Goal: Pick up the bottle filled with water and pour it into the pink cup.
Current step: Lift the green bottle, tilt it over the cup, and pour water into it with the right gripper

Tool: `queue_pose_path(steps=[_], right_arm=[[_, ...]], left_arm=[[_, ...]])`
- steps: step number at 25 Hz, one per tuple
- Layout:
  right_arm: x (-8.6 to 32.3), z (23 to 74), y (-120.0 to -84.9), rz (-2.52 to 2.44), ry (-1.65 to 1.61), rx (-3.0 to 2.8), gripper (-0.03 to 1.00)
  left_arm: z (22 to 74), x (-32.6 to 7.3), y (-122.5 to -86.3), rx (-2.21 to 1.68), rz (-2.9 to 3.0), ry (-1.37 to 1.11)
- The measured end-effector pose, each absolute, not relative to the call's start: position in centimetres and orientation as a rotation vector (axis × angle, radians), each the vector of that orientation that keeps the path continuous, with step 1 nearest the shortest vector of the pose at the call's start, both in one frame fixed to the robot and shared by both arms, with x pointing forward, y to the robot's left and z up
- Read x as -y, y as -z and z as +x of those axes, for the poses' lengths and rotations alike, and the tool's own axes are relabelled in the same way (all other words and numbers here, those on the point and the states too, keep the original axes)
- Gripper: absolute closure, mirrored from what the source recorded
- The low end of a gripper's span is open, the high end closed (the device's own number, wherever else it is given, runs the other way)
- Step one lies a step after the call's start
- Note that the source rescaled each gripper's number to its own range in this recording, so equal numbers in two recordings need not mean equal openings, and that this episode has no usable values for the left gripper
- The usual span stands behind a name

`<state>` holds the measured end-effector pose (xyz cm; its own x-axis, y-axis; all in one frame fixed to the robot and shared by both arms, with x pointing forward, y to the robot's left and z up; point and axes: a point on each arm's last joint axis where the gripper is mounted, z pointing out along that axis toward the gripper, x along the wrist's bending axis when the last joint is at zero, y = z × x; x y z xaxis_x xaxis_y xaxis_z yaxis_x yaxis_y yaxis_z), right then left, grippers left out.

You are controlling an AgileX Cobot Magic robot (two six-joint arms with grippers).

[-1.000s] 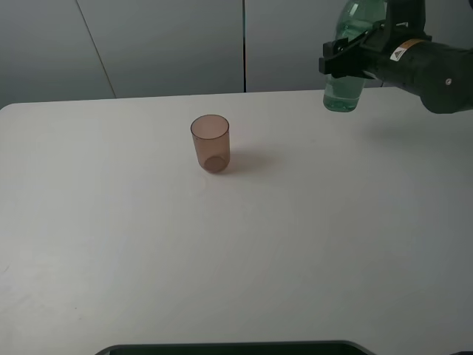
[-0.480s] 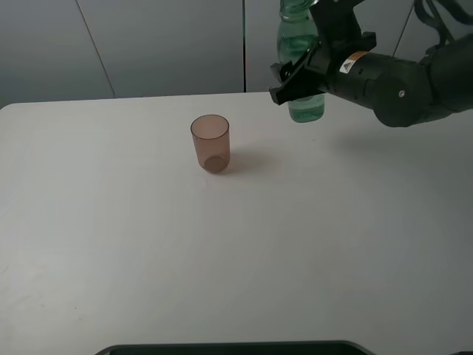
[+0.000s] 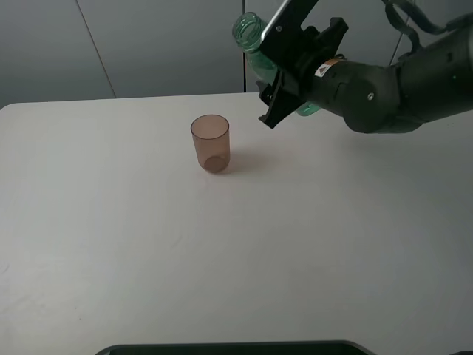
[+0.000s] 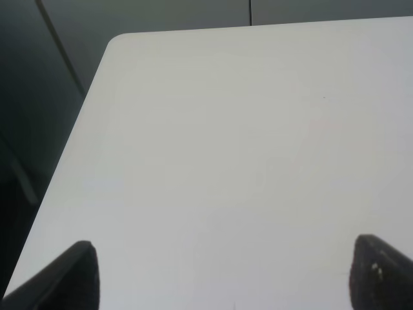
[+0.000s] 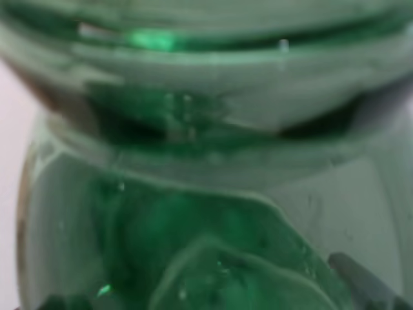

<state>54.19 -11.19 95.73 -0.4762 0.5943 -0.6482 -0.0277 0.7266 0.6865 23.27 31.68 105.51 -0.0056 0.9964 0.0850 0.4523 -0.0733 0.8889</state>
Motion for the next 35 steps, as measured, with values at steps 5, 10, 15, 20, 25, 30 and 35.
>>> queue_pose_path(steps=[5, 10, 15, 20, 25, 30, 35], right_arm=[[10.6, 55.3, -94.7, 0.327, -0.68, -1.962, 0.96], [10.0, 56.2, -94.3, 0.236, -0.62, -1.961, 0.96], [9.6, 56.9, -93.9, 0.145, -0.562, -1.959, 0.96], [9.4, 57.0, -93.3, 0.038, -0.502, -1.962, 0.96], [9.3, 57.1, -92.9, -0.025, -0.456, -1.96, 0.96], [8.8, 57.9, -92.3, -0.051, -0.436, -1.957, 0.96], [8.1, 58.8, -92.3, -0.059, -0.439, -1.945, 0.96]], left_arm=[[23.3, -31.7, -105.5, -1.528, 1.601, -1.03], [23.3, -31.7, -105.5, -1.528, 1.601, -1.03], [23.3, -31.7, -105.5, -1.528, 1.601, -1.03], [23.3, -31.7, -105.5, -1.528, 1.601, -1.03], [23.3, -31.7, -105.5, -1.528, 1.601, -1.03], [23.3, -31.7, -105.5, -1.528, 1.601, -1.03], [23.3, -31.7, -105.5, -1.528, 1.601, -1.03]])
